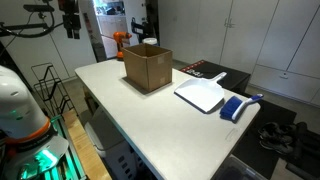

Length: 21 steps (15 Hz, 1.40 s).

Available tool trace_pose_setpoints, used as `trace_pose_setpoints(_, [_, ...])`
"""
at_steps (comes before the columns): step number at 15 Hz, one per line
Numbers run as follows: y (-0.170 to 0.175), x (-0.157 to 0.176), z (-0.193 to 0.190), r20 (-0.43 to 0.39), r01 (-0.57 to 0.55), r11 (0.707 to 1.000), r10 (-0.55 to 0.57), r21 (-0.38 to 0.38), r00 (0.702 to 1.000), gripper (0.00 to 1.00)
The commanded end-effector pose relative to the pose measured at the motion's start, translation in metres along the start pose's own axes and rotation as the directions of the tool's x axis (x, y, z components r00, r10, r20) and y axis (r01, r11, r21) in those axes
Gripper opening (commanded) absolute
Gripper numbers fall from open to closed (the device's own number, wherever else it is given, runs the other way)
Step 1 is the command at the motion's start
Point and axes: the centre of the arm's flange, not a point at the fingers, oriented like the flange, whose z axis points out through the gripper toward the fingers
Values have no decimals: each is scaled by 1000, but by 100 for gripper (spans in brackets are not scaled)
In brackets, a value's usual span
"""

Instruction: Pour the contents in the brown box onto the table.

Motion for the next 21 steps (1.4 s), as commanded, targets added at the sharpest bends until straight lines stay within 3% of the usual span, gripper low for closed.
trace_pose_setpoints(1, [0,0,0,0,0,1000,0,0,1000,100])
trace_pose_setpoints(3, [0,0,-1,7,-29,1000,29,-1,1000,100])
trace_pose_setpoints(8, [75,22,-16,-35,-80,997,79,-14,996,100])
trace_pose_setpoints(11, [121,37,-22,-91,-74,994,66,-86,994,100])
trace_pose_setpoints(13, [151,50,-20,-105,-133,988,125,-74,987,100])
trace_pose_setpoints(14, [155,57,-19,-126,-185,981,177,-57,976,100])
trace_pose_setpoints(15, [142,39,-21,-112,-139,989,132,-59,985,100])
trace_pose_setpoints(21, [167,63,-13,-116,-187,980,179,-64,977,100])
